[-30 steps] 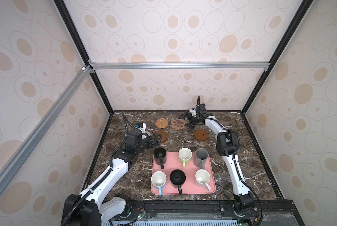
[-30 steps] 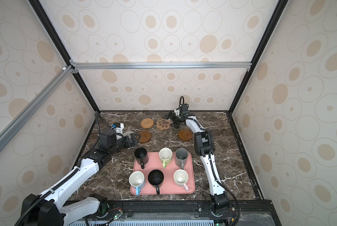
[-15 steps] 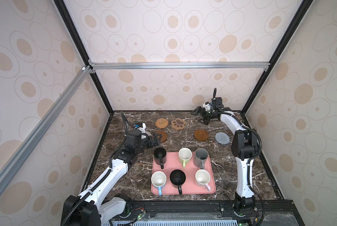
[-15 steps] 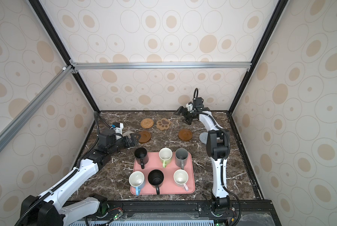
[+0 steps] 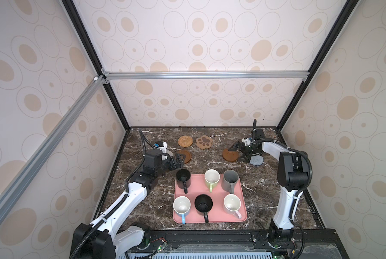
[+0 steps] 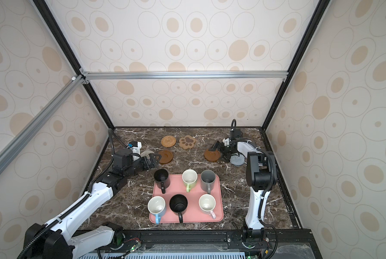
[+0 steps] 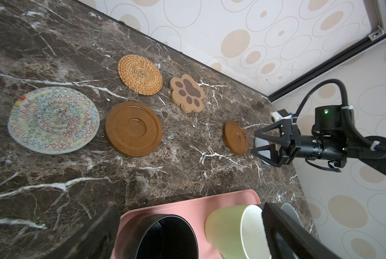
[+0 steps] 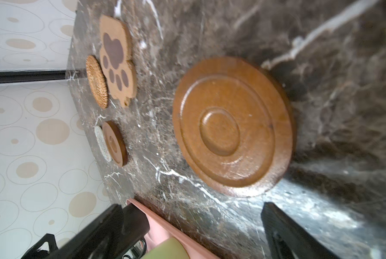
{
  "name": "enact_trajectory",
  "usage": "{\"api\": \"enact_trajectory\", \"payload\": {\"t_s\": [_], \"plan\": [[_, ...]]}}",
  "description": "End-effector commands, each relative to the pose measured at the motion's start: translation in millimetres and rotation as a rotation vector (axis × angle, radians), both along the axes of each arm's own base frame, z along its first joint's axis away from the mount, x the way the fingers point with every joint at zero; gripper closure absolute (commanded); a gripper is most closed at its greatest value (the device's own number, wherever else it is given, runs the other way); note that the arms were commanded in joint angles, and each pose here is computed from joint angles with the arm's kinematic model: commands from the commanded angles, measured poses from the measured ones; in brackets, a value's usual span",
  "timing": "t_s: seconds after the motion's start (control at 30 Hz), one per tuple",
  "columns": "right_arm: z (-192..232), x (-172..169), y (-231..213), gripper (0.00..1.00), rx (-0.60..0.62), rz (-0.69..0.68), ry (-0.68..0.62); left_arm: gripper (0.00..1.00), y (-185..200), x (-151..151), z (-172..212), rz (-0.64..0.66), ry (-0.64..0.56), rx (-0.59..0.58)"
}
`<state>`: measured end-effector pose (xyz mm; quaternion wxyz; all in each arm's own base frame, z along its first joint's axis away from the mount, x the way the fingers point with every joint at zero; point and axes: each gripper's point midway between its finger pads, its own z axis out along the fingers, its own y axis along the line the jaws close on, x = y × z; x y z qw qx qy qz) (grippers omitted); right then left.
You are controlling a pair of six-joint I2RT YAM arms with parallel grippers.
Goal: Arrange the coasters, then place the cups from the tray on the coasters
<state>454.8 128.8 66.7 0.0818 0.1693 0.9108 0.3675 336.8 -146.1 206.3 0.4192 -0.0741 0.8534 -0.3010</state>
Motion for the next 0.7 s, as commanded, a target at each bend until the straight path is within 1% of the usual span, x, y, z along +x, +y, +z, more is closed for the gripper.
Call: {"api": "enact_trajectory", "payload": {"t_s": [0.0,0.33,0.67], "plan": [[13,5,4,0.00,0.053,-0.027,-0.050,0.00,-2,3,8,-0.002,-0.019,-0.026],[-9,7,5,0.00,0.108,-0.113,-0.019,0.00,-3,3,7,-0.005,-0.017,-0.027],[-19,26,7,0.00,0.153,-0.187,-0.021,0.00,-3,3,6,0.001,-0.013,-0.034]]}}
